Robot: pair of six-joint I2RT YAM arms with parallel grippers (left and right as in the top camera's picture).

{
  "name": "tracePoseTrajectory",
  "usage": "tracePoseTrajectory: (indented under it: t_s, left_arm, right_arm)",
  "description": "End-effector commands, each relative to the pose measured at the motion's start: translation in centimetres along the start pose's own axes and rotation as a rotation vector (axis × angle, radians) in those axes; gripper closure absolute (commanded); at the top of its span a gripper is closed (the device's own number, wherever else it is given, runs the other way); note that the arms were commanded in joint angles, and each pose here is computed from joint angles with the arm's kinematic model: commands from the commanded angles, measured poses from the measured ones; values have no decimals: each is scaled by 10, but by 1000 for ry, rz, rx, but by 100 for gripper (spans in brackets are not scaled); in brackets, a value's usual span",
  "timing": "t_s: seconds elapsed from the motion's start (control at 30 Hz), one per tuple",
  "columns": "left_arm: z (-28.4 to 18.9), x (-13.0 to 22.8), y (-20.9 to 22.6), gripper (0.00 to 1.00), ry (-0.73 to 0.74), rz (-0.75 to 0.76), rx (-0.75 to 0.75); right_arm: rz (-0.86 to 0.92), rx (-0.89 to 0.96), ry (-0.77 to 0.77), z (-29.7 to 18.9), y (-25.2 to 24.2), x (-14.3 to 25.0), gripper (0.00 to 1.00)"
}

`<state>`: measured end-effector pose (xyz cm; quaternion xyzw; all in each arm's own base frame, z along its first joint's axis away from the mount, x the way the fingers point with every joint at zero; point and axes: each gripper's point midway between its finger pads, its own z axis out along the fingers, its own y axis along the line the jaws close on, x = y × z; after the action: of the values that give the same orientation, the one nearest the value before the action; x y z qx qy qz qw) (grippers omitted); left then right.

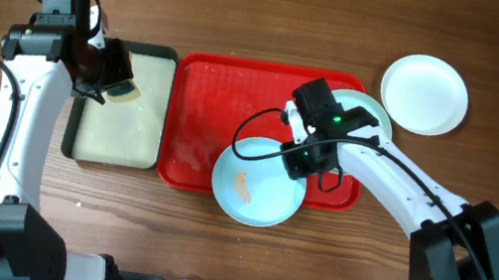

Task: Clean dirty plates on tray and stack at the side

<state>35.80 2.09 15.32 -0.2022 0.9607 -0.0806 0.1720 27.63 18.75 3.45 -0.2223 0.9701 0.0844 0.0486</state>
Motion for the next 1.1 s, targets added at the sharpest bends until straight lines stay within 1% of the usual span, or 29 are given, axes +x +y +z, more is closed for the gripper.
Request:
tracePoseTrajectory:
  t_s: [0.0,0.1,0.3,0.43,0.47,0.53,0.63,0.7,0.77,0.8,0.87,0.9,0.93,1.07]
  left_arm:
    - [-5,2,-4,95,-9,18,17]
    - [-5,2,-4,95,-9,18,17]
    - [-5,2,-4,95,-9,18,17]
    - [-5,2,-4,95,-9,18,17]
    - [-5,2,-4,95,-9,18,17]
    - [-5,2,-4,95,-9,18,17]
    - [-5,1,-4,96,-10,19,17]
    - [-5,1,-4,96,-10,19,17]
    - [-5,1,-4,96,-10,19,17]
    - [-5,2,-4,96,-9,19,18]
    - [-5,2,-4,96,-9,19,17]
    - [-5,2,-4,96,-9,20,18]
    - [-5,1,-4,96,-10,41,18]
    - [-5,1,-4,96,-10,72,18]
  right_arm:
    - [-11,70,-6,2,-12,0,67]
    - [-10,69,-3,5,-12,2,69]
    - [-5,28,17,13,-7,11,78]
    - [3,29,26,16,-8,16,88]
    - [8,30,27,17,-8,17,95]
    - [43,26,0,17,-7,10,96]
    - [114,-7,-96,16,-2,-14,96]
    - [197,-72,-178,12,8,-36,96]
    - [342,-131,-274,5,14,-62,96]
    - [388,-139,-313,2,13,-71,96]
    - [489,-102,-395,-3,1,-87,96]
    - [513,-71,-417,-5,-6,-89,96]
    - [540,-1,-448,-6,-19,-91,95]
    - [548,46,-449,2,-28,-90,96]
